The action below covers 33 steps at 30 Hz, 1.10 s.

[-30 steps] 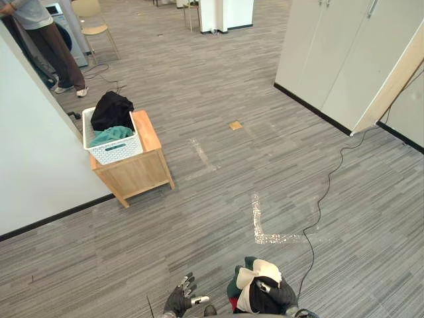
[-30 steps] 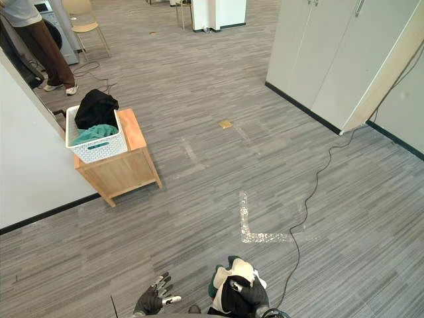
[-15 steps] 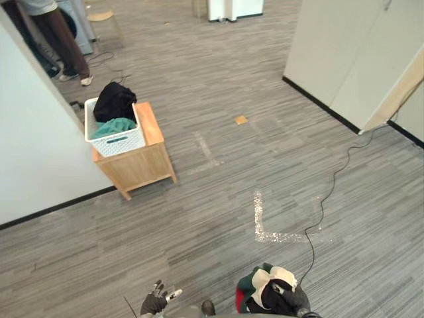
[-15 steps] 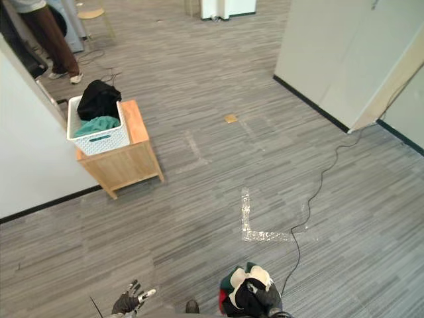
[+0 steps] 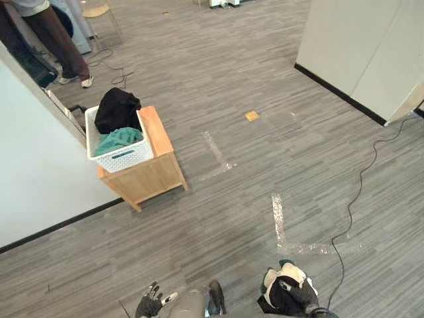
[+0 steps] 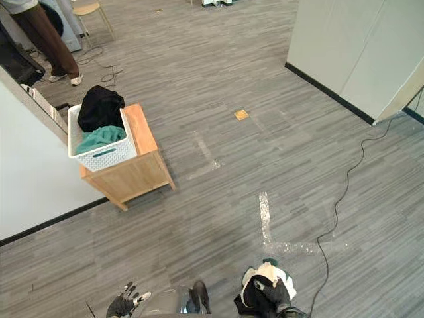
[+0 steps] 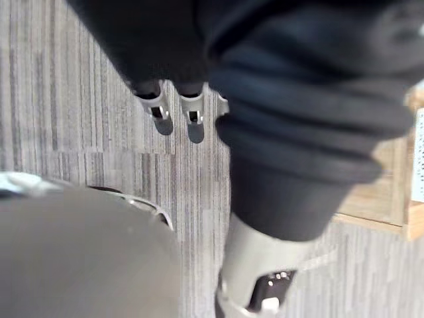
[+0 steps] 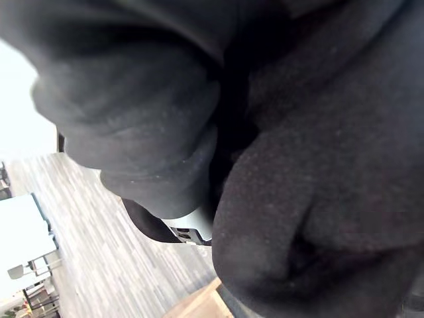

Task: Tidy the bed and pick cloth on bed and put in laundry

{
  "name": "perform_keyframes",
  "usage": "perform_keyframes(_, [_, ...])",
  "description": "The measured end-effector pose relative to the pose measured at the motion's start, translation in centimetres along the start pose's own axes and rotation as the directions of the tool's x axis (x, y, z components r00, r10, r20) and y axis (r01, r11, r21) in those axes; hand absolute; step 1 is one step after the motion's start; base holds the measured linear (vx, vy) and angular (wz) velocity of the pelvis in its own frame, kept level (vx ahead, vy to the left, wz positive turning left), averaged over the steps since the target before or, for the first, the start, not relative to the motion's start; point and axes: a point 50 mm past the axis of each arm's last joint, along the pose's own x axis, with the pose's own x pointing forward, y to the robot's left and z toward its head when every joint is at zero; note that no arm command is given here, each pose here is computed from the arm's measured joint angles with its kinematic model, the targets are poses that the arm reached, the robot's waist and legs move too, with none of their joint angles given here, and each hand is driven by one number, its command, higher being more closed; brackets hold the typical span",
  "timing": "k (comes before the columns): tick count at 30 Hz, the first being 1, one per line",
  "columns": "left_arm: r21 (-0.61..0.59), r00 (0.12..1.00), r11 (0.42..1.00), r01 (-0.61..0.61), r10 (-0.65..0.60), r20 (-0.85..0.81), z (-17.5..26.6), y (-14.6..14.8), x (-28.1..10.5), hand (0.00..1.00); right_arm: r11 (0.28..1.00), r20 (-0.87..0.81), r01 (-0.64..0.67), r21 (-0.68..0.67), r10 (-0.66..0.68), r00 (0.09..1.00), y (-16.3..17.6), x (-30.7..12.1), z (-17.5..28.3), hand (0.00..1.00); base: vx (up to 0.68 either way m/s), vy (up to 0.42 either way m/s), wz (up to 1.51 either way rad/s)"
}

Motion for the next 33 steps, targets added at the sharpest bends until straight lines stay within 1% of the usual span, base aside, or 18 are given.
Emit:
perform_keyframes(2, [0.037,1.000,0.999,0.018,-0.017,-0.013,-0.1,-0.1,0.0,0.00,1.000,0.035,-0.011,-0.004,0.011,0.999,0.2,0.2,0.7,1.00,0.40,0.132,0.21])
perform_keyframes(4, [0.045,0.999,0.998,0.035,-0.034,-0.014,0.7,-0.4,0.5,0.00,0.999,0.057,-0.034,-0.006,0.034,0.998,0.7,0.3,1.2,1.00,0.57,0.053,0.51])
perform_keyframes(9, [0.058,0.997,0.995,0.080,-0.081,0.005,2.2,-2.0,1.3,0.00,0.999,0.105,-0.035,0.040,0.031,0.994,1.1,0.3,1.8,1.00,0.50,-0.044,0.41])
perform_keyframes(12, [0.032,0.996,0.996,0.086,-0.086,-0.003,1.6,-2.5,1.2,0.00,0.998,0.139,-0.054,0.037,0.048,0.989,1.9,0.9,2.7,1.00,0.70,-0.202,0.01])
perform_keyframes(14, [0.027,0.996,0.995,0.094,-0.094,-0.005,1.3,-2.8,1.1,0.00,0.998,0.162,-0.034,0.049,0.026,0.987,1.8,1.0,3.0,1.00,0.55,-0.255,0.16])
perform_keyframes(17, [-0.030,0.996,0.995,0.093,-0.093,0.001,0.3,-3.0,0.6,0.00,0.999,0.170,-0.033,0.001,0.032,0.985,1.4,1.2,3.7,1.00,0.51,-0.212,-0.20])
perform_keyframes(20, [-0.086,0.997,0.994,0.071,-0.067,0.039,-0.1,-2.3,-0.2,0.00,0.992,0.242,-0.119,-0.050,0.128,0.962,2.4,1.6,5.6,1.00,0.55,-0.135,-0.58])
perform_keyframes(22, [-0.126,0.994,0.988,0.089,-0.079,0.076,0.1,-1.8,-0.7,0.00,0.969,0.365,-0.213,-0.122,0.243,0.899,3.7,1.9,9.0,1.00,0.50,-0.104,-0.67])
perform_keyframes(23, [-0.143,0.994,0.986,0.086,-0.076,0.075,-0.1,-1.7,-0.8,0.00,0.960,0.399,-0.236,-0.151,0.277,0.874,4.1,1.9,10.0,1.00,0.52,-0.078,-0.62])
perform_keyframes(24, [-0.182,0.995,0.980,0.081,-0.068,0.075,-0.4,-1.5,-1.0,0.00,0.936,0.458,-0.279,-0.215,0.349,0.817,4.9,1.7,12.3,1.00,0.58,-0.026,-0.44])
perform_keyframes(25, [-0.204,0.996,0.976,0.079,-0.066,0.066,-0.9,-1.3,-1.3,0.00,0.916,0.498,-0.301,-0.265,0.397,0.771,5.4,1.5,13.9,1.00,0.89,0.005,-0.25])
perform_keyframes(26, [-0.241,0.997,0.968,0.070,-0.058,0.058,-1.3,-1.1,-1.4,0.00,0.889,0.553,-0.318,-0.329,0.455,0.698,6.2,0.8,16.0,1.00,0.66,0.021,0.10])
perform_keyframes(27, [-0.243,0.997,0.967,0.069,-0.057,0.056,-1.3,-1.1,-1.5,0.00,0.884,0.562,-0.316,-0.344,0.464,0.685,6.3,0.6,16.4,1.00,0.71,0.027,0.48])
perform_keyframes(28, [-0.249,0.997,0.966,0.069,-0.058,0.049,-1.5,-1.2,-1.5,0.00,0.873,0.594,-0.295,-0.389,0.482,0.644,6.3,-0.1,17.9,1.00,0.58,0.040,0.67])
perform_keyframes(29, [-0.254,0.997,0.965,0.068,-0.060,0.041,-1.7,-1.3,-1.5,0.00,0.868,0.609,-0.282,-0.409,0.490,0.624,6.3,-0.5,18.7,1.00,0.89,0.050,0.83])
perform_keyframes(30, [-0.281,0.998,0.957,0.066,-0.056,0.042,-1.6,-0.5,-1.6,0.00,0.871,0.610,-0.291,-0.396,0.487,0.626,6.8,-0.2,18.9,1.00,0.74,0.017,0.82])
perform_keyframes(31, [-0.266,0.999,0.964,0.026,-0.018,0.035,-1.4,0.8,-1.8,0.00,0.874,0.609,-0.294,-0.386,0.481,0.631,7.0,-0.1,19.0,1.00,0.74,-0.001,0.87])
perform_keyframes(33, [-0.262,1.000,0.965,-0.018,0.020,0.005,-1.5,1.3,-1.8,0.00,0.863,0.591,-0.305,-0.404,0.500,0.632,7.5,0.4,20.2,1.00,0.66,0.030,0.97])
